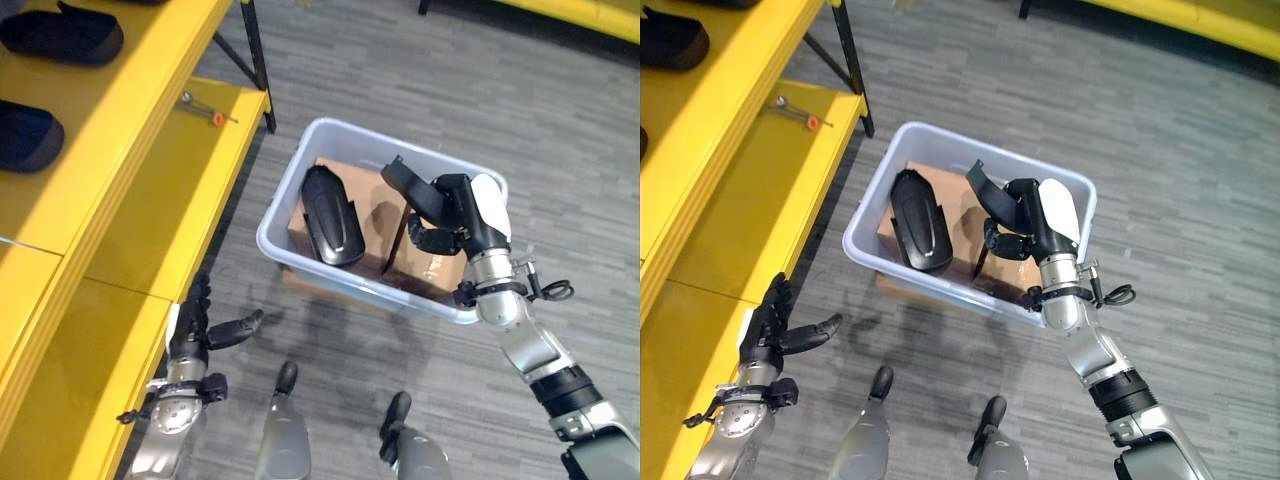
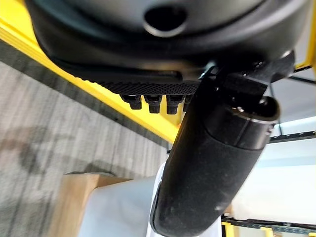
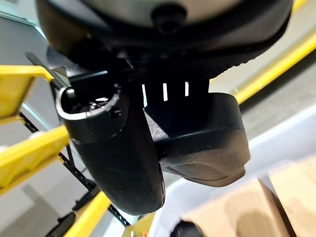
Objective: Move parts from the plastic box to the shelf.
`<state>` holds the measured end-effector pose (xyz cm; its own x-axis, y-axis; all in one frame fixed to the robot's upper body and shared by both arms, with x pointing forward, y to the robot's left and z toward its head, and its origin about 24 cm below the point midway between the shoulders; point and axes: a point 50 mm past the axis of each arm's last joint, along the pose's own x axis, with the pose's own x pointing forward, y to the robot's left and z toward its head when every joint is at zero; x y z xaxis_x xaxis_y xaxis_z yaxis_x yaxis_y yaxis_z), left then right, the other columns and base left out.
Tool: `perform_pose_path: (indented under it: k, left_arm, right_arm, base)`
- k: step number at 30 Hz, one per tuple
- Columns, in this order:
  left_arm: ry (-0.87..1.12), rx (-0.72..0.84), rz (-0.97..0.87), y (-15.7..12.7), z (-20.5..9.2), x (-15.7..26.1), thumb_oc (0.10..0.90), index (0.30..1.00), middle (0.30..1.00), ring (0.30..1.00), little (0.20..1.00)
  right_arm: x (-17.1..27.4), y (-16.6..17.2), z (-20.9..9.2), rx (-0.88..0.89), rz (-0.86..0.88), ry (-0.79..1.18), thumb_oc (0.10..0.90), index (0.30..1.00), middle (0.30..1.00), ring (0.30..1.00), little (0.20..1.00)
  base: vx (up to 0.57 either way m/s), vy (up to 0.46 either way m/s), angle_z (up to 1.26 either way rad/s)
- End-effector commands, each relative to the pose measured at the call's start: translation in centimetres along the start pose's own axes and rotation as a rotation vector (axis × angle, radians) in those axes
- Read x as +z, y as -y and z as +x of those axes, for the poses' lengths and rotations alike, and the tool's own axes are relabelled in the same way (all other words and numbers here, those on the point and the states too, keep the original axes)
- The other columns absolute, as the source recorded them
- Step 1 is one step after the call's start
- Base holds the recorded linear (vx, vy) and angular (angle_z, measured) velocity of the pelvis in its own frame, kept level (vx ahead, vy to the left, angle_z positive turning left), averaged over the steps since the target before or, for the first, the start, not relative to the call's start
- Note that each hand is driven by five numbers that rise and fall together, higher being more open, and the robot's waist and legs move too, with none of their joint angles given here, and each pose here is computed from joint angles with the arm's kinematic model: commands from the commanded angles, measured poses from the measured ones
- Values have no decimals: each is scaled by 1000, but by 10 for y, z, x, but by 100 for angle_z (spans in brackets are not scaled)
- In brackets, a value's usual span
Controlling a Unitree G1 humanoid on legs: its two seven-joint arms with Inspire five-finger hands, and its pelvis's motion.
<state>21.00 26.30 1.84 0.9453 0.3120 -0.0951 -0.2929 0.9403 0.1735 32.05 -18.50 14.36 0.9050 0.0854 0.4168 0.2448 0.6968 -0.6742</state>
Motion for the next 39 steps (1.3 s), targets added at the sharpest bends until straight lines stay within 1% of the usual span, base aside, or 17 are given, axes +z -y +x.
perform_pose_path:
  k: [1, 6, 10, 11, 13, 17, 19, 21, 23, 24, 26, 28, 32, 39]
  left_arm:
    - [104, -30, 79, -7, -9, 13, 900, 1000, 1000, 1000, 1000]
    - [80, -3, 69, -13, -16, 7, 900, 1000, 1000, 1000, 1000]
    - [66, 24, 67, -17, -19, 3, 900, 1000, 1000, 1000, 1000]
    - [71, 37, 57, -17, -18, 4, 900, 1000, 1000, 1000, 1000]
    - [75, 38, 49, -16, -18, 5, 900, 1000, 1000, 1000, 1000]
    - [97, 43, -5, -9, -16, 10, 900, 1000, 1000, 1000, 1000]
    - [98, 49, -22, -9, -16, 10, 900, 1000, 1000, 1000, 1000]
    - [111, 58, -22, -10, -15, 13, 900, 1000, 1000, 1000, 1000]
    - [123, 57, -23, -9, -15, 16, 900, 1000, 1000, 1000, 1000]
    - [136, 48, -5, -10, -14, 18, 900, 1000, 1000, 1000, 1000]
    - [152, 44, -21, -8, -14, 21, 900, 1000, 1000, 1000, 1000]
    - [165, 32, -32, -4, -12, 23, 900, 1000, 1000, 1000, 1000]
    - [201, 2, -35, 5, -7, 31, 900, 1000, 1000, 1000, 1000]
    - [244, -78, -52, 21, -5, 43, 900, 1000, 1000, 1000, 1000]
  right_arm:
    - [30, 23, 8, -111, 16, 198, 400, 300, 300, 300, 300]
    - [36, 17, 5, -72, 23, 222, 400, 300, 300, 300, 300]
    - [51, 14, 7, -38, 40, 291, 400, 300, 300, 300, 300]
    - [61, 15, 12, -37, 40, 333, 400, 300, 300, 300, 300]
    - [65, 15, 14, -37, 41, 349, 400, 300, 300, 300, 300]
    - [99, 19, 29, -53, 42, 493, 400, 300, 300, 300, 300]
    - [115, 22, 36, -53, 14, 562, 400, 300, 300, 300, 300]
    - [137, 30, 46, -67, -51, 659, 400, 300, 300, 300, 300]
    - [144, 35, 50, -79, -75, 691, 400, 300, 300, 300, 300]
    - [161, 42, 54, -96, -116, 760, 400, 300, 300, 300, 300]
    - [172, 48, 56, -119, -159, 812, 400, 300, 300, 300, 300]
    - [176, 53, 56, -137, -206, 836, 400, 300, 300, 300, 300]
    - [173, 55, 49, -167, -232, 846, 400, 300, 300, 300, 300]
    - [153, 64, 37, -233, -271, 778, 400, 300, 300, 300, 300]
  base:
    - [26, 44, -6]
    - [23, 26, -13]
    - [20, -40, -4]
    - [-6, -91, 5]
    - [-7, -102, 13]
    - [-2, -161, 21]
    - [-10, -176, 24]
    - [-46, -166, 29]
    - [-89, -126, 32]
    - [-103, -166, 39]
    - [-62, -74, 87]
    - [-74, 38, 90]
    - [-116, 9, 98]
    - [-31, 146, 108]
